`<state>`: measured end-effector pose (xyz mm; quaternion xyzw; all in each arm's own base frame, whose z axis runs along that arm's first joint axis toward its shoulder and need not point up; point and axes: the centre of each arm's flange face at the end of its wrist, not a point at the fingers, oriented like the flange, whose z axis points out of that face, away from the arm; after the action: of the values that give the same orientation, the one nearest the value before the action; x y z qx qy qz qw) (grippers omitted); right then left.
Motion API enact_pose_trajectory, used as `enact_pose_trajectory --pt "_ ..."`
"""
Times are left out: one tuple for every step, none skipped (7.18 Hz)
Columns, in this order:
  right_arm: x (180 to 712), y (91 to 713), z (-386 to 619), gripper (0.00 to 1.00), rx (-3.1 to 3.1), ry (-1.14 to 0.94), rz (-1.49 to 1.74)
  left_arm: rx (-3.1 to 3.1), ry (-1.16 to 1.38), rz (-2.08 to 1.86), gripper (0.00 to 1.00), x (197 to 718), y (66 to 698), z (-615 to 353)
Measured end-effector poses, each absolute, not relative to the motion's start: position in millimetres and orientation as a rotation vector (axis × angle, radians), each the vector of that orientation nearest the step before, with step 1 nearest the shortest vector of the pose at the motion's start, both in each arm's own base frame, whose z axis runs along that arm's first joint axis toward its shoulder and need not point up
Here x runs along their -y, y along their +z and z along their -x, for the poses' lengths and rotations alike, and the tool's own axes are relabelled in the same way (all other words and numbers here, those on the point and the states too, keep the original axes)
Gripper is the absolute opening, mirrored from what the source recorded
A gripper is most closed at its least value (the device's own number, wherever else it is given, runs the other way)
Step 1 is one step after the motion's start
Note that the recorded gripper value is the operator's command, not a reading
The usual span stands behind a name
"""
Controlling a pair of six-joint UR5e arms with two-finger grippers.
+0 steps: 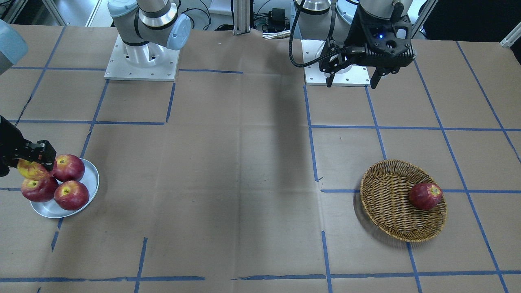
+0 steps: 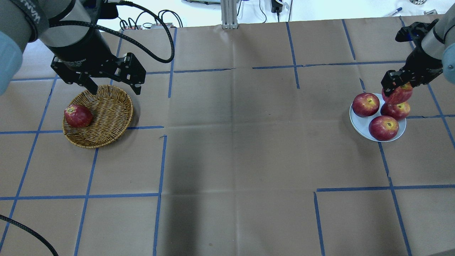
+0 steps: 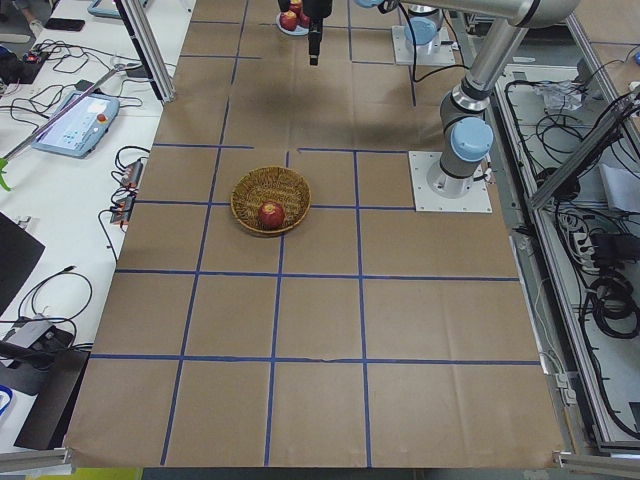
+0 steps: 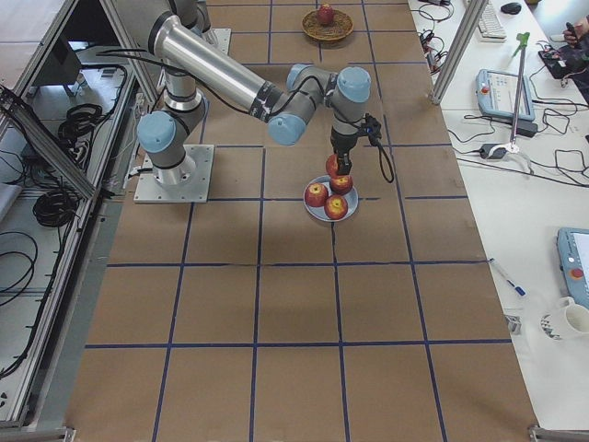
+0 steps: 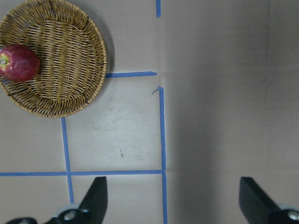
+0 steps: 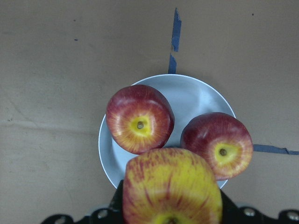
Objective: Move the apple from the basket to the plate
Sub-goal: 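Lower the apple onto the plate and open the right gripper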
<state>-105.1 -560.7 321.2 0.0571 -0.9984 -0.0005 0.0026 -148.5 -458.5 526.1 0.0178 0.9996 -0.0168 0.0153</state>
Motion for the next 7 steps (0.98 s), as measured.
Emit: enact_pose_trajectory --pt "562.3 306.4 108.4 0.59 3.133 -0.012 -0.184 -3.110 -0.051 -0.055 0.99 458.8 525.8 148.5" --pt "565.1 293.4 111.3 0.60 3.135 -0.025 -0.187 -3.110 -0.050 -0.054 0.99 459.1 525.6 148.6" --pt "566.9 284.6 114.4 0.61 3.136 -0.037 -0.184 -3.110 -0.050 -0.055 0.99 459.2 525.4 148.6" --pt "567.4 279.9 117.3 0.64 3.136 -0.046 -0.178 -3.110 -0.050 -0.054 0.99 459.3 525.4 148.6" --pt "567.2 277.2 118.6 0.67 3.137 -0.053 -0.174 -3.110 -0.049 -0.055 0.99 459.3 525.3 148.6" --pt "567.3 274.9 118.9 0.99 3.138 -0.059 -0.173 -3.110 -0.049 -0.055 0.99 459.2 525.0 148.6" --pt "567.8 272.3 119.3 1.00 3.141 -0.065 -0.171 -3.110 -0.048 -0.054 0.99 459.2 524.9 148.6"
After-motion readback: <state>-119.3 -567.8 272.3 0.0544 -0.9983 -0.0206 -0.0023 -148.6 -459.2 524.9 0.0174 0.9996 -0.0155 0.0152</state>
